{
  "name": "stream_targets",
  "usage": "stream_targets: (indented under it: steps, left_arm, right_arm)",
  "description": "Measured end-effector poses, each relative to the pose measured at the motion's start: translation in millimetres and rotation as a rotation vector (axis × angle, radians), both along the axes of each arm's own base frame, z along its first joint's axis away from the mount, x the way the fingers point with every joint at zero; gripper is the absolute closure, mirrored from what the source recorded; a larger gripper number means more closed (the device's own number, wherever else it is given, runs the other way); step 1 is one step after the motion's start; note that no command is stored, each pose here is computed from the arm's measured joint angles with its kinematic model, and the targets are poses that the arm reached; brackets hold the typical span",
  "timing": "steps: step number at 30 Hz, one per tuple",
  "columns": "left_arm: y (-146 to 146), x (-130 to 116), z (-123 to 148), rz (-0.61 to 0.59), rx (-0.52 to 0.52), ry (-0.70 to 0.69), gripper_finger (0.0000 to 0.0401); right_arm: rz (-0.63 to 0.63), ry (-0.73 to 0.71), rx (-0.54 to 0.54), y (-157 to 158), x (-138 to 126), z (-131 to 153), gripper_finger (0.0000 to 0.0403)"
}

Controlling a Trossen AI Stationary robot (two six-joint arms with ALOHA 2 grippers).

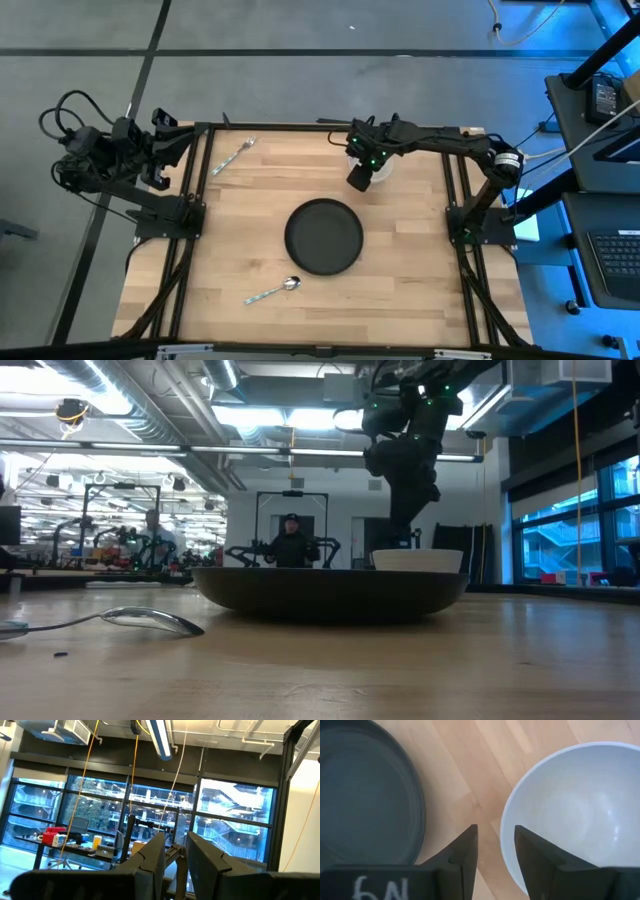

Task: Set table place
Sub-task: Put the white bowl on the black plate

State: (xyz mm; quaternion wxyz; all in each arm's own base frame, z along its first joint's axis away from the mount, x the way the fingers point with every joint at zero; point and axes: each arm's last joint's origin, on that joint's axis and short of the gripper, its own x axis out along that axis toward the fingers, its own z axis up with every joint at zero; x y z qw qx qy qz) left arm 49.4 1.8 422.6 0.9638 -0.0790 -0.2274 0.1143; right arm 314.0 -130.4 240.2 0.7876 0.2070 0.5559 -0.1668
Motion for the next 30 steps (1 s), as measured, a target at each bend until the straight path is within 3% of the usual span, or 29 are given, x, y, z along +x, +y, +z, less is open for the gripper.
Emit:
stream_targets:
  steps: [8,15,18,22,30]
  left_arm:
    - [0.0,0.1,0.0,0.001,0.002,0.001,0.0328]
    - [0.2,0.0,0.0,0.007,0.000,0.001,0.0328]
    - [0.2,-0.2,0.1,0.007,-0.001,-0.001,0.0328]
    - [0.0,0.7,-1.5,-0.005,-0.023,0.011,0.0328]
    - [0.0,0.8,-1.7,-0.006,-0.026,0.012,0.0328]
  right_arm:
    - [-0.068,-0.013,0.020,0.1,1.1,0.3,0.0273]
    - [-0.072,-0.109,-0.004,-3.0,12.7,1.0,0.0273]
    - [-0.054,-0.049,0.036,0.4,8.6,-3.7,0.0273]
    - [-0.076,0.068,-0.001,1.3,3.0,-11.5,0.0273]
    - [-0.078,0.097,-0.002,-1.8,8.9,-25.1,0.0273]
